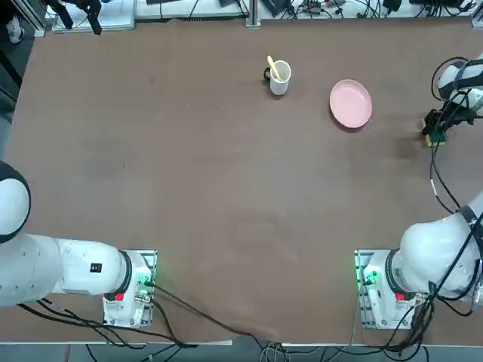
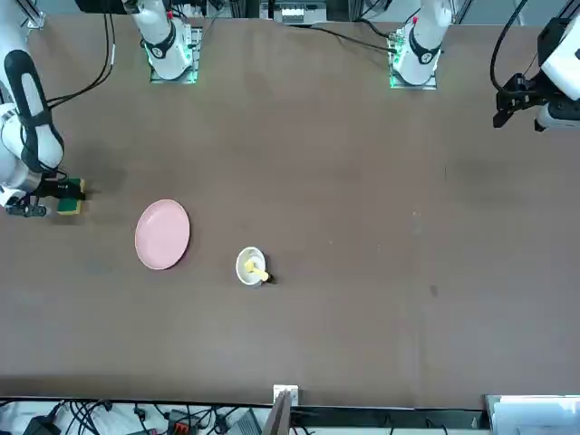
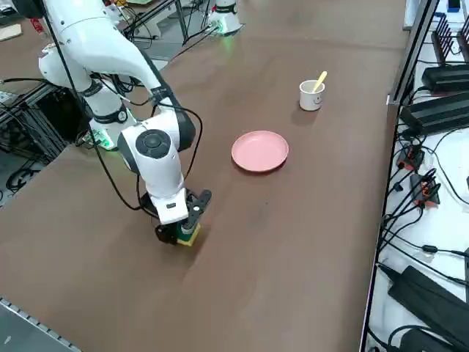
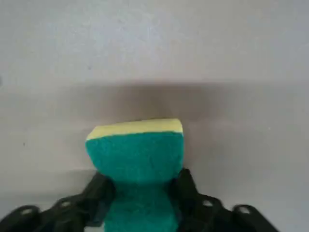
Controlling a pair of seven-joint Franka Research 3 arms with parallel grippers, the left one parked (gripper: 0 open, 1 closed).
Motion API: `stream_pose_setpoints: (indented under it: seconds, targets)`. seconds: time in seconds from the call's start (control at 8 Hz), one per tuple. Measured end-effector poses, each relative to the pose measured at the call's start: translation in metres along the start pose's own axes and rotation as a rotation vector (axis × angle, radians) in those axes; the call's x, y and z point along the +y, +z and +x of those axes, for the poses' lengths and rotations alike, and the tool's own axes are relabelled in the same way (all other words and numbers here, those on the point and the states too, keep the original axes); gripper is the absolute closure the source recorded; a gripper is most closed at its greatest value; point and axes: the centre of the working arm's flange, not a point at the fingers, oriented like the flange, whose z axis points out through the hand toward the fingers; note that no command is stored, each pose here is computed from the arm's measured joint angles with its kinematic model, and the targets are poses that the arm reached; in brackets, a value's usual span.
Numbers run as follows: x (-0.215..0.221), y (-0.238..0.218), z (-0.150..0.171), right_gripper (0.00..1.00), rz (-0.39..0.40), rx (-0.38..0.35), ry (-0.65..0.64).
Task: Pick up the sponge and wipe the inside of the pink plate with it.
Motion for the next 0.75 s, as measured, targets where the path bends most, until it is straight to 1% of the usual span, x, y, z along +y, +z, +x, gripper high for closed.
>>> stream_pose_setpoints:
  seconds: [0.12,0.38,0.5,0.62,0.75]
  targets:
    - [0.000,-0.004,0.003,0.57,-0.003,0.008,-0.003]
    - [-0.006,-0.026,0.012,0.63,-0.009,0.035,-0.017]
    - [-0.013,-0.046,0.020,0.63,-0.010,0.046,-0.033]
    - [-0.027,-0.073,0.031,0.63,-0.008,0.052,-0.050]
    - [-0.053,-0.102,0.043,0.63,-0.002,0.053,-0.050]
